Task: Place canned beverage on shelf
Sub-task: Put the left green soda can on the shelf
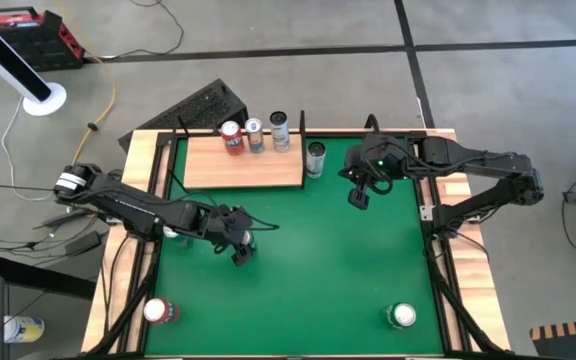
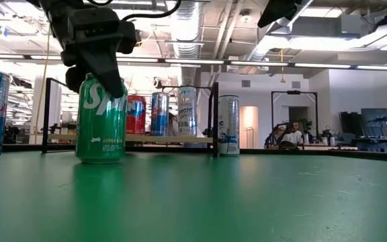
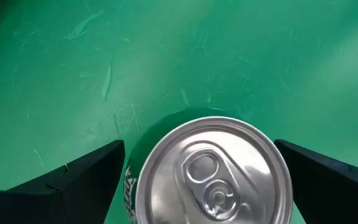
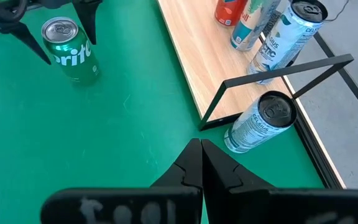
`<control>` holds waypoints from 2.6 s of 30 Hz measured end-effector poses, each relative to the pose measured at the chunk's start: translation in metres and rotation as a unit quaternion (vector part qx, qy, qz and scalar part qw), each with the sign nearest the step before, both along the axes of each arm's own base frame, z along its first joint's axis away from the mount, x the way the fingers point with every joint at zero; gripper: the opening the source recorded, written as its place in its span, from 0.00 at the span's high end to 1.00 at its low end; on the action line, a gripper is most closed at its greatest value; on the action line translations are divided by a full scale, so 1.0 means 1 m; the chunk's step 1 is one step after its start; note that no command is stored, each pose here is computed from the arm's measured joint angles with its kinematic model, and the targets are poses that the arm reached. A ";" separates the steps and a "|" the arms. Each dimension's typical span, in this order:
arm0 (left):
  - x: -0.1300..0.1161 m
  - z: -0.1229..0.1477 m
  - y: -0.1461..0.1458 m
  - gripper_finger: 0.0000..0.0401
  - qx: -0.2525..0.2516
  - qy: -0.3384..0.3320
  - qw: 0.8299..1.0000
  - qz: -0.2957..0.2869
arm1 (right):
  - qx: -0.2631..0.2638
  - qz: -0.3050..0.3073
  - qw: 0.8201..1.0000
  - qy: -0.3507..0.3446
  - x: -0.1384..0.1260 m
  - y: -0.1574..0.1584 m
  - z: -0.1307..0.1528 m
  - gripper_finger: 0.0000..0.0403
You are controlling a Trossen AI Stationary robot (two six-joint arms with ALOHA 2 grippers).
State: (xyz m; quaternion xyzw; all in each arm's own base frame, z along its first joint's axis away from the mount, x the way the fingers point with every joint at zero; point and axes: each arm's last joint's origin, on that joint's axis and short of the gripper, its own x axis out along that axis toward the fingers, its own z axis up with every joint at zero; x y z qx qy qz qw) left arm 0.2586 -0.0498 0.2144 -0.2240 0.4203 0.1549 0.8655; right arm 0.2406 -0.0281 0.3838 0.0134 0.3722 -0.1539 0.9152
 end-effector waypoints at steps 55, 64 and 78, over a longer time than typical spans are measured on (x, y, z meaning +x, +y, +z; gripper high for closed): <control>-0.091 0.068 0.225 0.28 0.096 0.102 0.990 -0.028 | -0.054 0.013 0.998 0.002 0.004 -0.005 -0.005 0.95; -0.093 0.065 0.235 0.28 0.081 0.076 0.993 -0.031 | -0.053 0.015 0.998 0.005 0.004 -0.005 -0.005 0.95; -0.091 0.048 0.236 0.14 0.067 0.061 0.996 -0.014 | -0.054 0.016 0.998 0.005 0.004 -0.005 -0.005 0.95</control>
